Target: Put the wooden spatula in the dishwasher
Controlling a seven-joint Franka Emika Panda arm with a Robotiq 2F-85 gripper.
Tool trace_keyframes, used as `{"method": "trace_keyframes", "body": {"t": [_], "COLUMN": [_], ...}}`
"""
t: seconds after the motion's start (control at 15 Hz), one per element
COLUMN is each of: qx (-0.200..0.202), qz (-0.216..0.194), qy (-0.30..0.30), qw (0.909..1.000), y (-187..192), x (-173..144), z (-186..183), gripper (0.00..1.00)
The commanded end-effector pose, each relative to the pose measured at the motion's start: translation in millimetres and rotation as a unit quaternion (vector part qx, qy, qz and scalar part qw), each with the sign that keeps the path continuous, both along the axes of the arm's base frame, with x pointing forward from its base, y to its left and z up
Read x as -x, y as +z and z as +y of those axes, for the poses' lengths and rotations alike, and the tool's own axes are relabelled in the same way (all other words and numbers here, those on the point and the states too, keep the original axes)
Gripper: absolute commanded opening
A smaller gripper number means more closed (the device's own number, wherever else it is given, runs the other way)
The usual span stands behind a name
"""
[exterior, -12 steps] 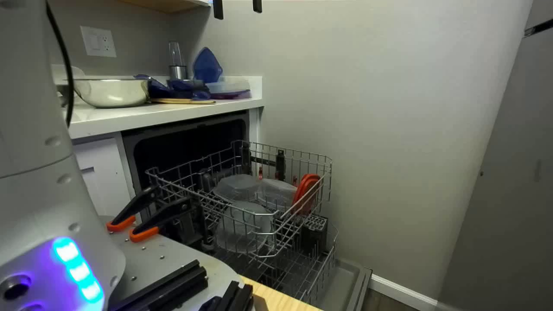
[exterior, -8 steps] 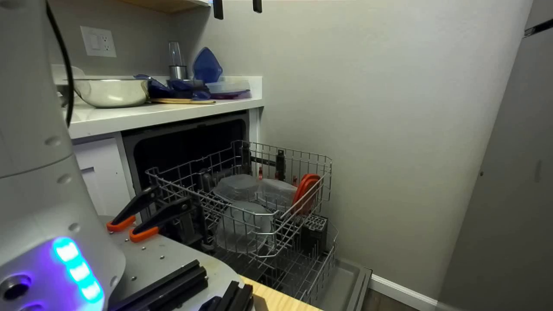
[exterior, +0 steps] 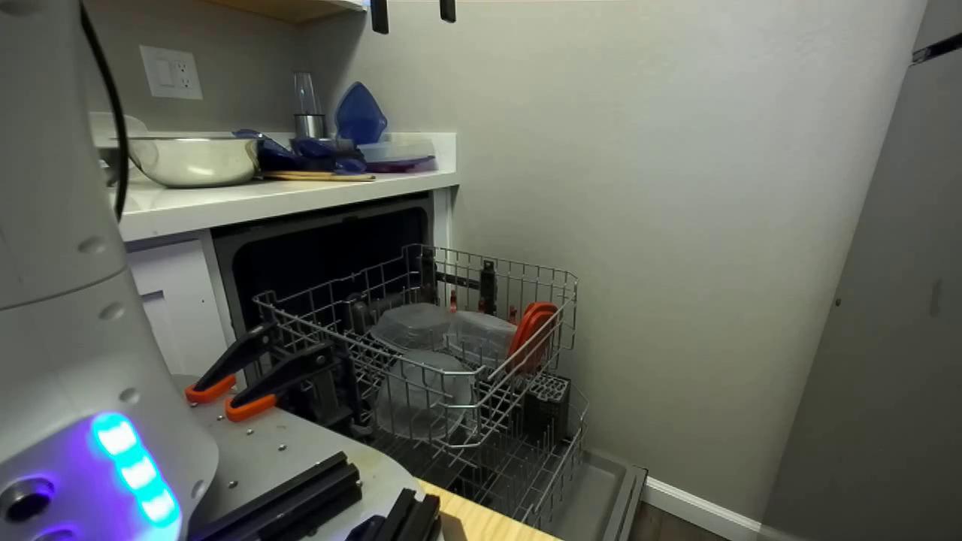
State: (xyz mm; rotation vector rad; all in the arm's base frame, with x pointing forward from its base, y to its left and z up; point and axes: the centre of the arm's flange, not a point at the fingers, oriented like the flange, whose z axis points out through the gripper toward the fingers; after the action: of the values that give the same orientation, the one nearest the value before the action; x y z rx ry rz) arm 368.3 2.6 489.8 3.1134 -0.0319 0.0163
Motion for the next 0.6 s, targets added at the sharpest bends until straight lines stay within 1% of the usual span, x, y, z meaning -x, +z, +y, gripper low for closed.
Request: {"method": "trace_keyframes", "body": {"t": [0.0,0.13,0.2,0.27,0.33,0.4,0.47,0.53], "qx": [0.0,0.006,0.003,0.011,0.02,0.021,0.015,0.013], "qz": [0.0,-0.007,-0.014,-0.025,-0.044,-0.06,-0.08,-0.092], "qy": [0.0,0.006,0.017,0.021,0.032,0.044,0.062,0.076], "qw": [1.0,0.9999,0.9998,0.9994,0.9983,0.997,0.9948,0.9928], "y": [0,2,6,9,15,21,25,31], "x": [0,-4,-14,-22,-35,-43,-55,-61], "z": [0,4,17,31,54,71,100,119], "gripper": [1.0,1.0,1.0,1.0,1.0,1.0,1.0,1.0]}}
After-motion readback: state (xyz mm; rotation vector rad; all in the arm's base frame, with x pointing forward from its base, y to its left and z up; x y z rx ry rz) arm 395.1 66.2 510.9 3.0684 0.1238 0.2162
